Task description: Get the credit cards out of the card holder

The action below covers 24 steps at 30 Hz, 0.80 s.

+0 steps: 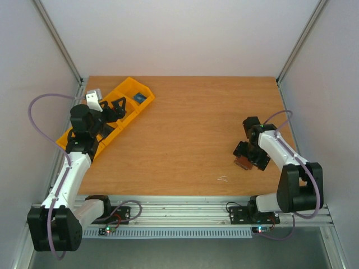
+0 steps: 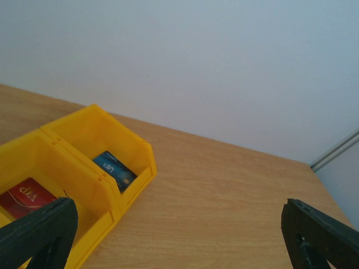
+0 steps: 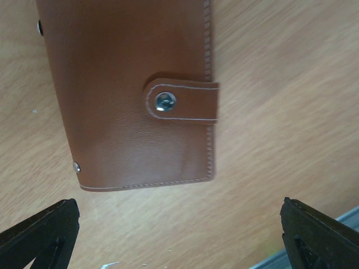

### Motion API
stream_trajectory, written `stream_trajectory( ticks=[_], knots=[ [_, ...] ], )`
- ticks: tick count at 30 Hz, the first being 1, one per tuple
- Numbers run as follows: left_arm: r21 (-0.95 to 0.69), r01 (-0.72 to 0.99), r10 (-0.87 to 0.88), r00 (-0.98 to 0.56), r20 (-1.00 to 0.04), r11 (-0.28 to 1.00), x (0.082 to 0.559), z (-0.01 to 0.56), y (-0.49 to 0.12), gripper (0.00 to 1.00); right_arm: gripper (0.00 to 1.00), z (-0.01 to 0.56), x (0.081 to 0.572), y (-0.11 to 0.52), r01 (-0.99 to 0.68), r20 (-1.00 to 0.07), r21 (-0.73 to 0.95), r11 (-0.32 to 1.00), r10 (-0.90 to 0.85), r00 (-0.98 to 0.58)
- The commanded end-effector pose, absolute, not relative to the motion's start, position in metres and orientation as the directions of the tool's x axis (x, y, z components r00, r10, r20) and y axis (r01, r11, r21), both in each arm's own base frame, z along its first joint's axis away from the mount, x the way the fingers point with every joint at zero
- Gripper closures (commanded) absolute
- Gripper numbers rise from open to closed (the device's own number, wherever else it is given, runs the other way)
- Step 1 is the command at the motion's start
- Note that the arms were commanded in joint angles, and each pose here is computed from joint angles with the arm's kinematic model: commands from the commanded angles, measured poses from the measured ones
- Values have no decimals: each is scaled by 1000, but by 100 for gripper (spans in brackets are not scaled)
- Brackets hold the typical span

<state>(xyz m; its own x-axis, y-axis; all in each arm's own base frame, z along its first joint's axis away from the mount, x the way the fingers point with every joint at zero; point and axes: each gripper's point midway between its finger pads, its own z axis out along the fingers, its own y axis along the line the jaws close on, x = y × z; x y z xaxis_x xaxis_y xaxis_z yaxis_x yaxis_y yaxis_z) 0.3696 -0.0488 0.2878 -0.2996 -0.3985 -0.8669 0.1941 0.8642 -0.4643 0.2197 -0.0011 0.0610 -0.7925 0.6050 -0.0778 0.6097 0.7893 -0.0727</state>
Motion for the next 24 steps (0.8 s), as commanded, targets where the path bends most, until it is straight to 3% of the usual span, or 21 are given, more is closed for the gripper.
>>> stream_trajectory(
  ticks=[1,10,24],
  knots=[
    [-484,236,-410,-300,-861,843,366,298,-58,1,2,45,234,9,644,-51,-39,764,642,-765],
    [-469,259,-384,-318,-867,844,359,291,-62,1,1,25,243,2,667,-54,-103,738,665,-745],
    [-449,281,-358,-322,-877,848,355,287,-66,1,2,4,262,11,698,-26,-33,716,697,-716]
  ],
)
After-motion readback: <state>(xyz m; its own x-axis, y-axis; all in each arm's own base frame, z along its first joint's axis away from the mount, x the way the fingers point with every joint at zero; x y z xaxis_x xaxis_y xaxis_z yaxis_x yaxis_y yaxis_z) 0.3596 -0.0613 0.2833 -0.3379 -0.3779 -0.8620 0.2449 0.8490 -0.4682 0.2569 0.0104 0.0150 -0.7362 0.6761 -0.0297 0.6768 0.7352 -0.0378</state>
